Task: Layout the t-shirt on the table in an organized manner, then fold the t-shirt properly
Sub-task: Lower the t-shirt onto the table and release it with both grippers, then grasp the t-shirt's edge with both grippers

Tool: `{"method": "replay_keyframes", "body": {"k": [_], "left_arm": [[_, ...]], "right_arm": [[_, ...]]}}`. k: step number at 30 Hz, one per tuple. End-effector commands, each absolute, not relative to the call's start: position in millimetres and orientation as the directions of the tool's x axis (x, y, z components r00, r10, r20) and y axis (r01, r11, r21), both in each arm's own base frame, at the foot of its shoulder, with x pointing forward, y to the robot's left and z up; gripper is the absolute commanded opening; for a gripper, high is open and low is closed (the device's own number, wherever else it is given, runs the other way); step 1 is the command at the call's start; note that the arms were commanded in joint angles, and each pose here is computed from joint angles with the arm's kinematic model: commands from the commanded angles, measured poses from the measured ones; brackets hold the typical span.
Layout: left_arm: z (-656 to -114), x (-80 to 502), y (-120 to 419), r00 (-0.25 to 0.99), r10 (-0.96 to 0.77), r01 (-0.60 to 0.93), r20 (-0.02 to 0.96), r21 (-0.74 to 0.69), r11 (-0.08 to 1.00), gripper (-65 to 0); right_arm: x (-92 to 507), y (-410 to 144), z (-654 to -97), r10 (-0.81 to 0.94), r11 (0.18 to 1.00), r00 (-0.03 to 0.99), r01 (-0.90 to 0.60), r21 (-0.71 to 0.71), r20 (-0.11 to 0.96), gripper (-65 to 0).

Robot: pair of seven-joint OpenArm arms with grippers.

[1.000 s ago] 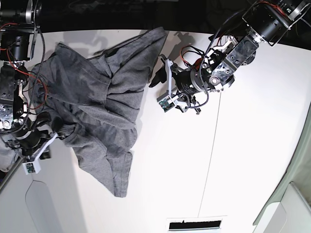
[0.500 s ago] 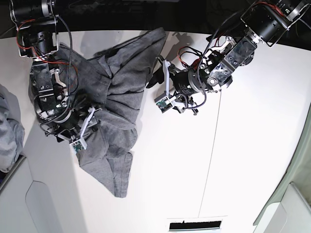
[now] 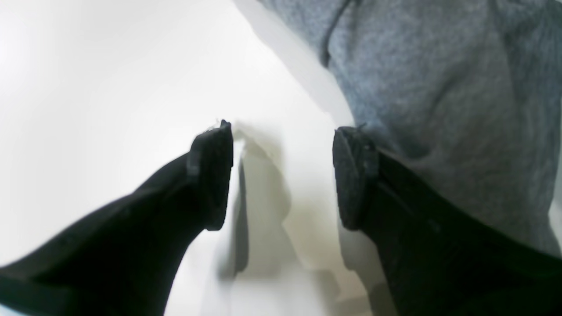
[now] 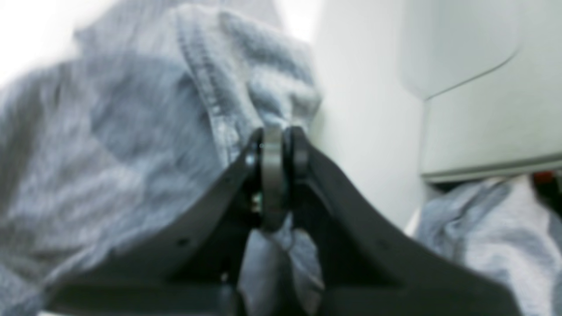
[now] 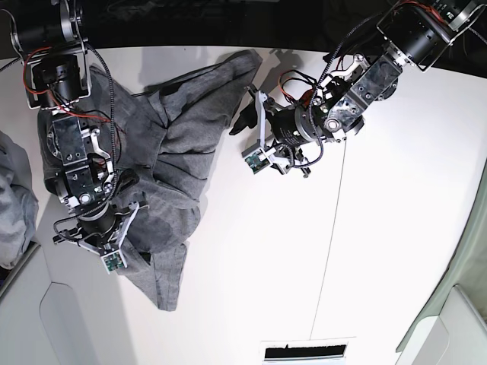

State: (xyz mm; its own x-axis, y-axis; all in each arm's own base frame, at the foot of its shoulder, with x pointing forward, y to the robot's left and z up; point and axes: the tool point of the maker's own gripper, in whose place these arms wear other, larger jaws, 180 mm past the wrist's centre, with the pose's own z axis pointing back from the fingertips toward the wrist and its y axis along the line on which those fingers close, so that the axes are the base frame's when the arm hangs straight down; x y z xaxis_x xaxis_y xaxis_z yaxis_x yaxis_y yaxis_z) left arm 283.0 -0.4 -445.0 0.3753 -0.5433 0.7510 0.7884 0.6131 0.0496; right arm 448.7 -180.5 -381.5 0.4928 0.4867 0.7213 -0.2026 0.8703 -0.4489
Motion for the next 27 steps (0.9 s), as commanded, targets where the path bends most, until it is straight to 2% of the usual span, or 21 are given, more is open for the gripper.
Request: {"method": "replay_keyframes", "body": {"k": [1, 5, 9, 10, 11, 14, 15, 18, 20, 27], "left_arm": [[-435, 292, -2, 0.347, -0.530, 0.787, 0.774, 0.068, 0.614, -27.0], [-438, 291, 7, 0.348, -0.548, 0.784, 0.761, 0.085, 0.615, -27.0], [-442, 297, 29, 0.360, -0.567, 0.755, 0.741, 0.126, 0.644, -27.0], [-443, 298, 36, 0.363, -0.574, 0.748, 0.734, 0.138, 0.650, -27.1], [-443, 298, 41, 0.364, -0.580, 0.747, 0.729, 0.145, 0.649, -27.1], [-444, 299, 48, 0.363, -0.590, 0.746, 0.722, 0.155, 0.648, -27.0], [-444, 299, 49, 0.363, -0.591, 0.745, 0.721, 0.156, 0.648, -27.0], [-444, 299, 49, 0.363, -0.591, 0.746, 0.721, 0.156, 0.648, -27.1], [-445, 299, 51, 0.363, -0.597, 0.746, 0.716, 0.160, 0.646, -27.1], [-447, 291, 60, 0.346, -0.641, 0.785, 0.685, 0.164, 0.598, -27.2]], "right_arm": [[464, -191, -356, 0.482, 0.870, 0.451, -0.149, -0.469, 0.751, -65.0], [470, -222, -339, 0.423, 0.892, 0.458, -0.056, -0.449, 0.782, -65.0], [462, -277, -331, 0.355, 0.895, 0.497, 0.063, -0.441, 0.792, -65.0], [459, -289, -329, 0.330, 0.900, 0.502, 0.090, -0.427, 0.800, -63.2], [455, -300, -328, 0.293, 0.907, 0.506, 0.122, -0.404, 0.811, -55.8], [445, -324, -332, 0.146, 0.932, 0.535, 0.207, -0.296, 0.832, -25.3], [441, -328, -335, 0.098, 0.938, 0.548, 0.228, -0.261, 0.831, -20.1], [434, -330, -341, 0.001, 0.951, 0.569, 0.254, -0.177, 0.823, -20.3], [432, -319, -343, -0.022, 0.967, 0.572, 0.221, -0.128, 0.820, -20.3], [396, -232, -342, 0.012, 0.996, 0.555, -0.077, 0.037, 0.832, -20.3]]}}
